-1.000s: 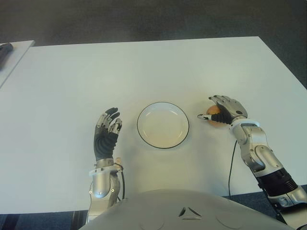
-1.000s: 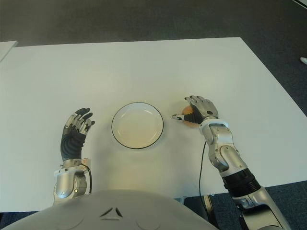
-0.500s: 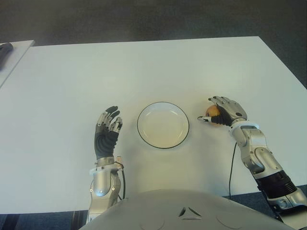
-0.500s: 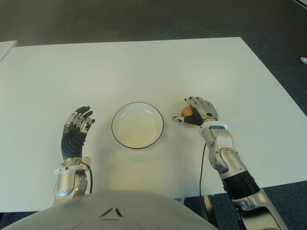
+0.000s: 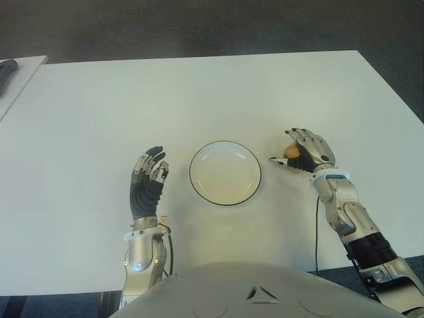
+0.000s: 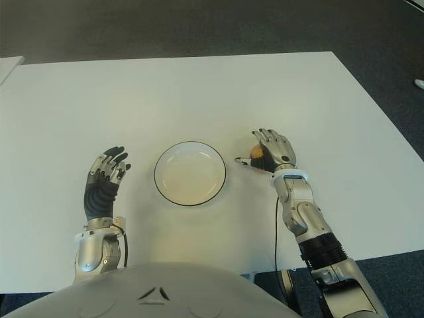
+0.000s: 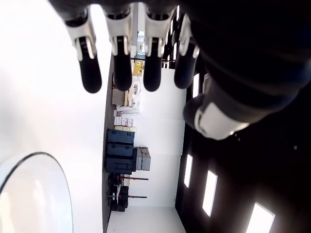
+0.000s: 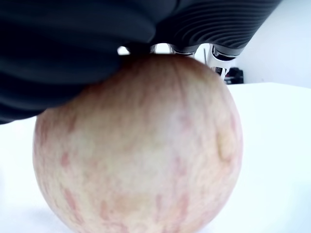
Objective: Put the apples into the plate.
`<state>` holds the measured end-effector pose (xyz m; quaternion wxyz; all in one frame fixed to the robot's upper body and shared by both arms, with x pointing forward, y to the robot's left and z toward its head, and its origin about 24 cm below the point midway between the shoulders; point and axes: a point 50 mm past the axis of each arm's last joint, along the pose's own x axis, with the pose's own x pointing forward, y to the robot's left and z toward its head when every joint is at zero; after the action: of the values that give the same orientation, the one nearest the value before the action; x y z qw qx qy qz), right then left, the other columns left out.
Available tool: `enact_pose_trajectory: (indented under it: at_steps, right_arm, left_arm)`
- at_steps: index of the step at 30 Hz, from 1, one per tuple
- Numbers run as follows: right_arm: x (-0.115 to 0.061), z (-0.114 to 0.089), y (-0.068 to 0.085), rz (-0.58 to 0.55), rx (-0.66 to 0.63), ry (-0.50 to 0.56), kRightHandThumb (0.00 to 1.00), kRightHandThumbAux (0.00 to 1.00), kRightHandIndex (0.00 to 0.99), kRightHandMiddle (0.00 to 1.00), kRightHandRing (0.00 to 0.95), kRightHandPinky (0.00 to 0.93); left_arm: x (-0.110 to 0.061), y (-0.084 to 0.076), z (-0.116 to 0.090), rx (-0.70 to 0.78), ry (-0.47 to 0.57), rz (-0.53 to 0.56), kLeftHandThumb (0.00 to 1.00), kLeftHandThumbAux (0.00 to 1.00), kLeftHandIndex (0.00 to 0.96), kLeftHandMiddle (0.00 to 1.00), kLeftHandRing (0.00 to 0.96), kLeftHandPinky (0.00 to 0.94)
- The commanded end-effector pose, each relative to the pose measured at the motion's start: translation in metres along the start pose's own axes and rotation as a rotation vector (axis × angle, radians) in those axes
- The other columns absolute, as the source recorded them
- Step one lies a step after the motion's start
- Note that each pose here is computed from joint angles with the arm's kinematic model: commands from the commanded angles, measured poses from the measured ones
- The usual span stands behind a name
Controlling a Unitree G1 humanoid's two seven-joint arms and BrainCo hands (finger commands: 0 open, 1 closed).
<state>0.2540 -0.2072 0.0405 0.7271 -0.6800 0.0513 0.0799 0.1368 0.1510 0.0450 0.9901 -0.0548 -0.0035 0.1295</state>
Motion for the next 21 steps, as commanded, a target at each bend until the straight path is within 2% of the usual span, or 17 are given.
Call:
enact_pose_trajectory:
  at_steps: [1, 9, 14, 21]
  right_arm:
    - [-0.002, 0.002, 0.018, 0.062, 0.024, -0.007, 0.208, 0.281, 0.0, 0.0, 0.0, 0.0]
    - [-0.003, 0.002, 0.021, 0.055, 0.016, -0.018, 0.215, 0.289, 0.0, 0.0, 0.0, 0.0]
    - [-0.001, 0.003, 0.029, 0.044, 0.005, -0.028, 0.225, 0.318, 0.0, 0.0, 0.0, 0.0]
    - [0.001, 0.003, 0.033, 0.031, -0.01, -0.052, 0.276, 0.345, 0.002, 0.029, 0.002, 0.0]
  left_arm:
    - [-0.002, -0.003, -0.002, -0.025, 0.019, 0.004, 0.355, 0.676, 0.258, 0.223, 0.233, 0.29]
    - [-0.002, -0.002, -0.002, -0.025, 0.028, 0.002, 0.344, 0.673, 0.25, 0.223, 0.249, 0.303]
    - [-0.001, -0.001, -0.003, -0.03, 0.031, 0.007, 0.334, 0.674, 0.236, 0.216, 0.245, 0.296]
    - [-0.001, 0.0, 0.0, -0.036, 0.027, 0.006, 0.329, 0.694, 0.232, 0.221, 0.249, 0.303]
